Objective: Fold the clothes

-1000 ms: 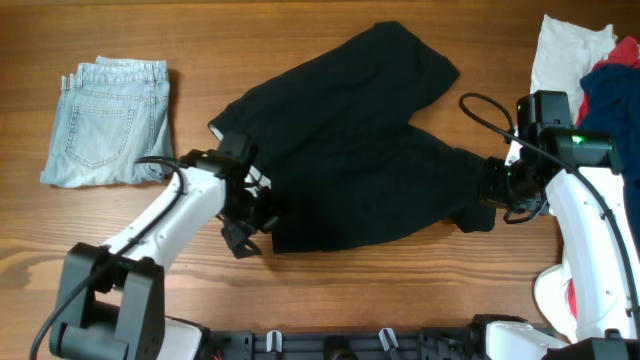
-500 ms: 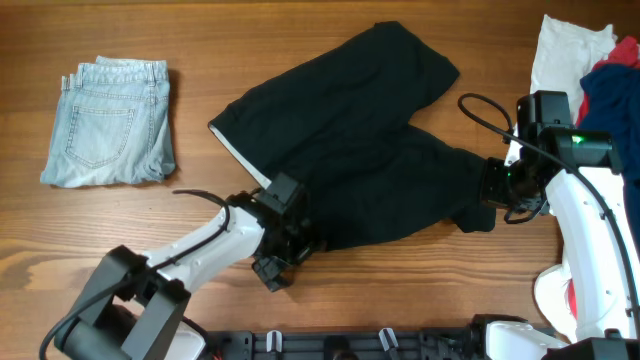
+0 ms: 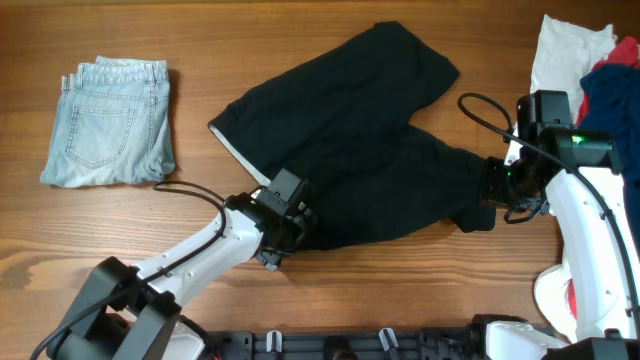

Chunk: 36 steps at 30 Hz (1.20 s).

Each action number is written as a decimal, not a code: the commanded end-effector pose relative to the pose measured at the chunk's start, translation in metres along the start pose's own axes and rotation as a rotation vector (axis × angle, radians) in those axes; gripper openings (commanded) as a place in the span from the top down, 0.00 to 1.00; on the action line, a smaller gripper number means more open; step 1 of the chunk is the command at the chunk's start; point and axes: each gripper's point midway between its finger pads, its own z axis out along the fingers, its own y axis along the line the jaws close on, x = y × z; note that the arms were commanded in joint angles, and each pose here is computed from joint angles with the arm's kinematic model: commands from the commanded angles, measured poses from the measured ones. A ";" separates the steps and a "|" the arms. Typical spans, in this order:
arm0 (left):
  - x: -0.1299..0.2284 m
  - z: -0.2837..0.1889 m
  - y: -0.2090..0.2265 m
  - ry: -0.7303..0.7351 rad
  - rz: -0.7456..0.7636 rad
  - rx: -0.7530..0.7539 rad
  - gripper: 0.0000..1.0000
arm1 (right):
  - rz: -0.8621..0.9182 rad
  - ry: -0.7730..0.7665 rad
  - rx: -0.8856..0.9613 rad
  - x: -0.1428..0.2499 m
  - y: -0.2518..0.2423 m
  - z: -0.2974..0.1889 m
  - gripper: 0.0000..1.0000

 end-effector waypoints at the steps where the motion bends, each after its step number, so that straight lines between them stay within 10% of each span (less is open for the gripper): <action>1: -0.025 0.014 0.029 -0.139 -0.020 -0.106 0.12 | -0.007 0.004 0.018 0.001 -0.004 0.003 0.94; 36: 0.007 0.023 0.031 -0.187 -0.137 -0.113 0.46 | -0.020 0.011 0.019 0.002 -0.004 0.003 0.90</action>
